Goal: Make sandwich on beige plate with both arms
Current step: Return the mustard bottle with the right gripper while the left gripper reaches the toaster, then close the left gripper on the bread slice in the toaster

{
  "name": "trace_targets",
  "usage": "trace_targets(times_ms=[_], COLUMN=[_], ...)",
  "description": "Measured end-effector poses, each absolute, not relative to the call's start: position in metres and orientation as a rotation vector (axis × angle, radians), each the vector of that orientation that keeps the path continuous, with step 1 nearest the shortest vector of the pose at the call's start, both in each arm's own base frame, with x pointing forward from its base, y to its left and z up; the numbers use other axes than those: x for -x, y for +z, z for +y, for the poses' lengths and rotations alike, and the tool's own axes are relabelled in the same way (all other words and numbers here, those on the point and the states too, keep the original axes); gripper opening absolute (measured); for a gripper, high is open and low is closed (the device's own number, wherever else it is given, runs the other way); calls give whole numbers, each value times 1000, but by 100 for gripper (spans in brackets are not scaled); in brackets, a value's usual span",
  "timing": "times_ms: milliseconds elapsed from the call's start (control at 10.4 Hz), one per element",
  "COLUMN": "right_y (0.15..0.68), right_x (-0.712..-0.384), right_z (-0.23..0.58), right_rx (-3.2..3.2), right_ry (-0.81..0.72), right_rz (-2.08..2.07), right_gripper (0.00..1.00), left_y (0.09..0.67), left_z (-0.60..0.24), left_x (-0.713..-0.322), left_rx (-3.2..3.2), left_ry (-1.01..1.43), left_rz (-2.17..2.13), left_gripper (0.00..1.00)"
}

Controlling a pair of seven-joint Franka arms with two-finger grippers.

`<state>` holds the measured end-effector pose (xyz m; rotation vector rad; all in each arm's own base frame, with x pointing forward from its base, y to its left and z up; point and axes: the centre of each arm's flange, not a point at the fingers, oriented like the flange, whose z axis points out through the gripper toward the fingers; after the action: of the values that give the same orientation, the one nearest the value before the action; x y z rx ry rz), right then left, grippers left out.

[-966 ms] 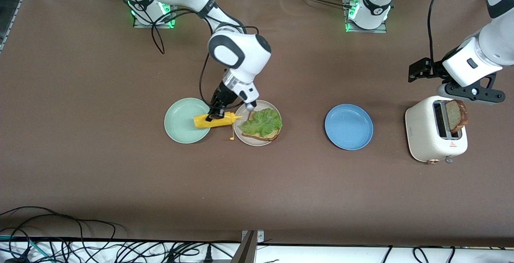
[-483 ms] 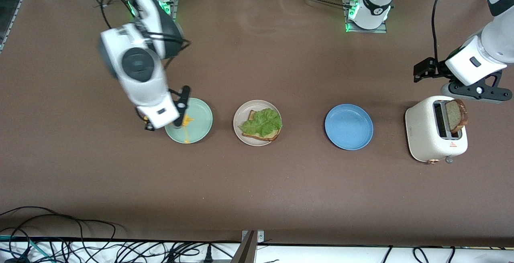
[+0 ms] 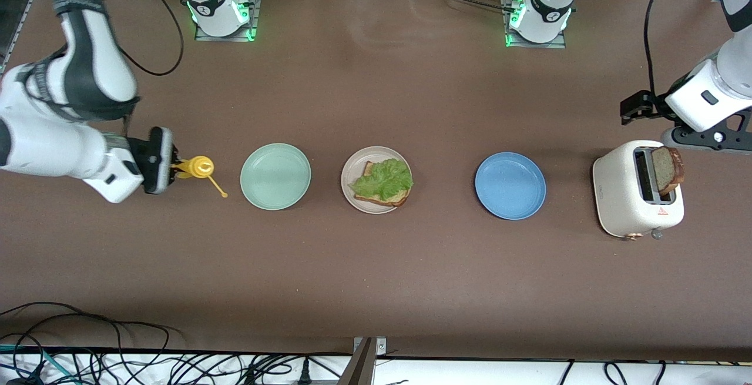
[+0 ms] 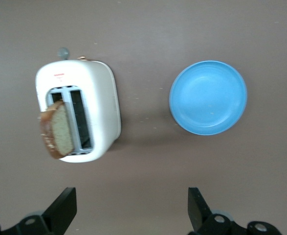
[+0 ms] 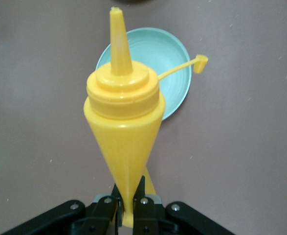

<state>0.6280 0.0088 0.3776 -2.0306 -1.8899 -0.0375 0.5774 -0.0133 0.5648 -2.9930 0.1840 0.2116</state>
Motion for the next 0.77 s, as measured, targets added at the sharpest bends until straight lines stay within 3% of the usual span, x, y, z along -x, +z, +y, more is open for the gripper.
trace_targets(times_ms=[386, 773], right_y=[305, 216], right_x=[-583, -552], right_z=[-126, -187], right_rx=[1838, 1646], right_ry=[-259, -462], right_rz=[-1767, -1734], right_gripper=[11, 11], left_y=[534, 464], left_z=[46, 104], left_x=[-597, -605], left_rx=[2929, 2978], left_ry=[216, 173], left_rz=[223, 357], left_gripper=[100, 100])
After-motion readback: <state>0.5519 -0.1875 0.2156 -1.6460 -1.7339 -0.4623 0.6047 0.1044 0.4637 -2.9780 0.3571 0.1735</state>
